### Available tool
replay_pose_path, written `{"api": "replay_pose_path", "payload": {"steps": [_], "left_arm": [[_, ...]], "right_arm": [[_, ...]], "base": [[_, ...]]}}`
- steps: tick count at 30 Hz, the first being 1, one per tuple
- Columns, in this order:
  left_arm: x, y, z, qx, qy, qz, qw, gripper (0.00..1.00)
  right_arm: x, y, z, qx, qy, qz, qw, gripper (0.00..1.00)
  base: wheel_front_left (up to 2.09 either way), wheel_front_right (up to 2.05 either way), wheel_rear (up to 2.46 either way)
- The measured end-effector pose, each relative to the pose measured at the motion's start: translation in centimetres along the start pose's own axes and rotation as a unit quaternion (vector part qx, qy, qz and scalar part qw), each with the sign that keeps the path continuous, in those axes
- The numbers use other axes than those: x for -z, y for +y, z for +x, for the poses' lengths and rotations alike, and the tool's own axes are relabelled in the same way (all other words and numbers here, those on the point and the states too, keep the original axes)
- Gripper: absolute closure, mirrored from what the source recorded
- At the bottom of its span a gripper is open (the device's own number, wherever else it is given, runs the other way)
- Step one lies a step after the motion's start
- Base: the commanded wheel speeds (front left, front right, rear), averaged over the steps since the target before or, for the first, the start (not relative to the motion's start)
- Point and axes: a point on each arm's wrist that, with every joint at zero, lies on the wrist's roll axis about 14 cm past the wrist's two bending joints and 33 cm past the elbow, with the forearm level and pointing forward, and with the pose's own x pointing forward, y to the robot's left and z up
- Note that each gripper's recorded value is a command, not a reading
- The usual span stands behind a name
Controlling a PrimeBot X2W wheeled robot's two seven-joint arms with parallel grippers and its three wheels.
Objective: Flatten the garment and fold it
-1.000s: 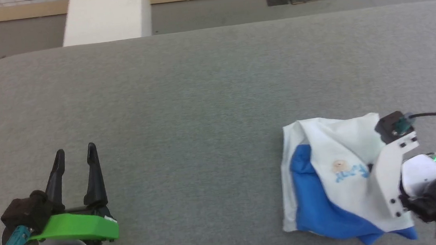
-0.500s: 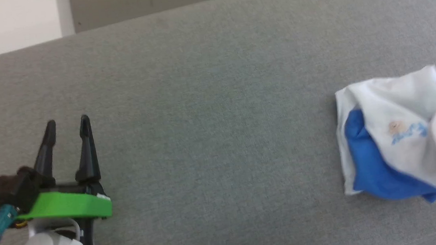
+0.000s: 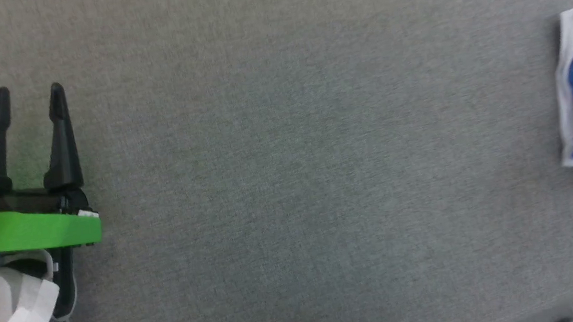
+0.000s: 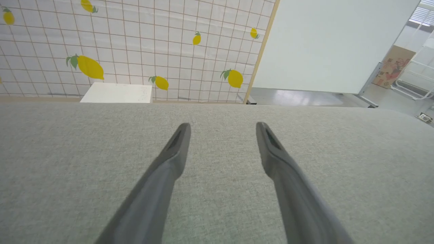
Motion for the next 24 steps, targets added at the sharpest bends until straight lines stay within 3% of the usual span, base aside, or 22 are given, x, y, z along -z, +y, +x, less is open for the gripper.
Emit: {"api": "replay_pose_path", "payload": {"steps": [7, 8, 9, 13, 19, 24], "left_arm": [[3.6, 2.8, -0.2, -0.016, 0.04, 0.01, 0.999, 0.0], [3.7, 3.1, -0.3, -0.018, 0.041, 0.011, 0.999, 0.0], [3.7, 3.3, -0.4, -0.02, 0.042, 0.013, 0.999, 0.0], [3.9, 4.3, -1.0, -0.032, 0.048, 0.019, 0.998, 0.0], [3.3, 4.6, -1.7, -0.045, 0.044, 0.016, 0.998, 0.0], [2.0, 4.0, -2.6, -0.06, 0.03, 0.004, 0.998, 0.0]], "right_arm": [[-2.7, -1.0, 4.1, 0.045, -0.024, -0.027, 0.998, 0.97], [-2.6, -0.9, 4.5, 0.048, -0.018, -0.026, 0.998, 0.4], [-2.7, -0.8, 4.8, 0.049, -0.02, -0.025, 0.998, 0.0], [-3.6, -0.5, 5.8, 0.054, -0.032, -0.021, 0.998, 0.0], [-7.2, -2.2, 4.7, 0.061, -0.104, 0.033, 0.992, 0.0], [-13.3, -2.1, 0.8, 0.028, -0.233, 0.074, 0.969, 0.0]], "base": [[0.0, 0.0, 0.0], [0.0, 0.0, 0.0], [0.0, 0.0, 0.0], [0.0, 0.0, 0.0], [0.0, 0.0, 0.0], [0.0, 0.0, 0.0]]}}
